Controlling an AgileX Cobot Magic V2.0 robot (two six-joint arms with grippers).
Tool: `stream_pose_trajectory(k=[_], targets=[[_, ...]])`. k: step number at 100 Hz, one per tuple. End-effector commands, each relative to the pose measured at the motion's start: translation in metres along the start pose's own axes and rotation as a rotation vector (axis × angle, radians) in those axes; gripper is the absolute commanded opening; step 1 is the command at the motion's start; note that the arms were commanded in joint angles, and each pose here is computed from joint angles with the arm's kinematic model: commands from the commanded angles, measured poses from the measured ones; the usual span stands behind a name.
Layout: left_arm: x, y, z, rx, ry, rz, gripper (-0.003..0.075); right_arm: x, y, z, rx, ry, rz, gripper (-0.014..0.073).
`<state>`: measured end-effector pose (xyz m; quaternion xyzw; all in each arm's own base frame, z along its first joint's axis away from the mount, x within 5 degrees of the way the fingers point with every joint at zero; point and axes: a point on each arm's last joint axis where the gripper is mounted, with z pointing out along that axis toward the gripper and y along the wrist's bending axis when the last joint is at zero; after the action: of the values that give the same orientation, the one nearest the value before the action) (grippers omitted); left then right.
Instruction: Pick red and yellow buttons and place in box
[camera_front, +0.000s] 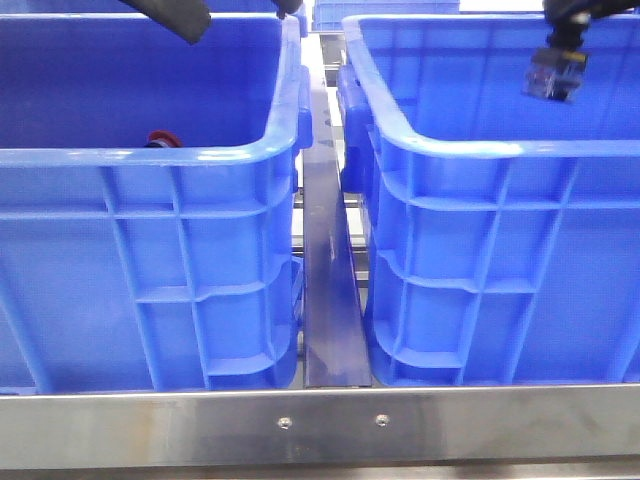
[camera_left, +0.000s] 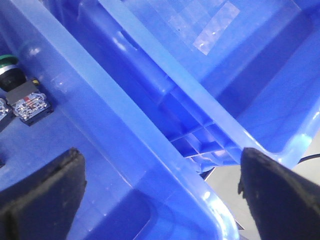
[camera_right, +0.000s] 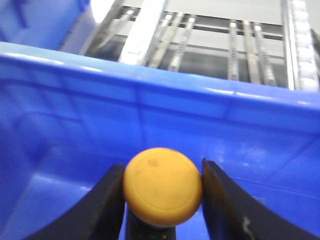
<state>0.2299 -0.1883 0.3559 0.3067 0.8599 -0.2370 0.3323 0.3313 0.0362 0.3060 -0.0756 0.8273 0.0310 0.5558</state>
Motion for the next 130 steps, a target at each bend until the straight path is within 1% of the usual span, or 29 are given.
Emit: stream_pose_trajectory(k=[1,12,26,44,64,83,101,108,123,130], targets=[[-0.013,-0.008,-0.019,0.016,-0.107,0.003,0.0587,-0.018,-0.003,0.002,0.074,-0.087,-0.007,0.0269],[-0.013,-0.008,-0.019,0.016,-0.107,0.003,0.0587,-0.011,0.000,0.021,0.066,-0.053,-0.008,0.0269],[-0.013,-0.008,-0.019,0.015,-0.112,0.003,0.0587,-0.010,-0.004,0.042,0.102,-0.047,-0.008,0.0269],[-0.014,-0.008,-0.019,0.011,-0.124,0.003,0.0587,-0.003,-0.004,0.068,0.100,-0.015,0.000,0.0269],[-0.014,-0.008,-0.019,0.011,-0.124,0.003,0.0587,0.006,-0.004,0.079,0.101,0.014,0.042,0.0269],[-0.014,-0.008,-0.019,0.011,-0.124,0.003,0.0587,0.014,-0.005,0.087,0.115,0.032,0.040,0.0269],[-0.014,-0.008,-0.019,0.011,-0.124,0.003,0.0587,0.014,-0.005,0.087,0.107,0.036,0.047,0.0270],[-0.014,-0.008,-0.019,0.011,-0.124,0.003,0.0587,0.014,-0.004,0.086,0.101,0.038,0.048,0.0298],[-0.014,-0.008,-0.019,0.011,-0.124,0.003,0.0587,0.014,-0.001,0.085,0.071,0.051,0.049,0.0434],[-0.014,-0.008,-0.019,0.011,-0.124,0.003,0.0587,0.014,-0.001,0.085,0.067,0.053,0.050,0.0473]])
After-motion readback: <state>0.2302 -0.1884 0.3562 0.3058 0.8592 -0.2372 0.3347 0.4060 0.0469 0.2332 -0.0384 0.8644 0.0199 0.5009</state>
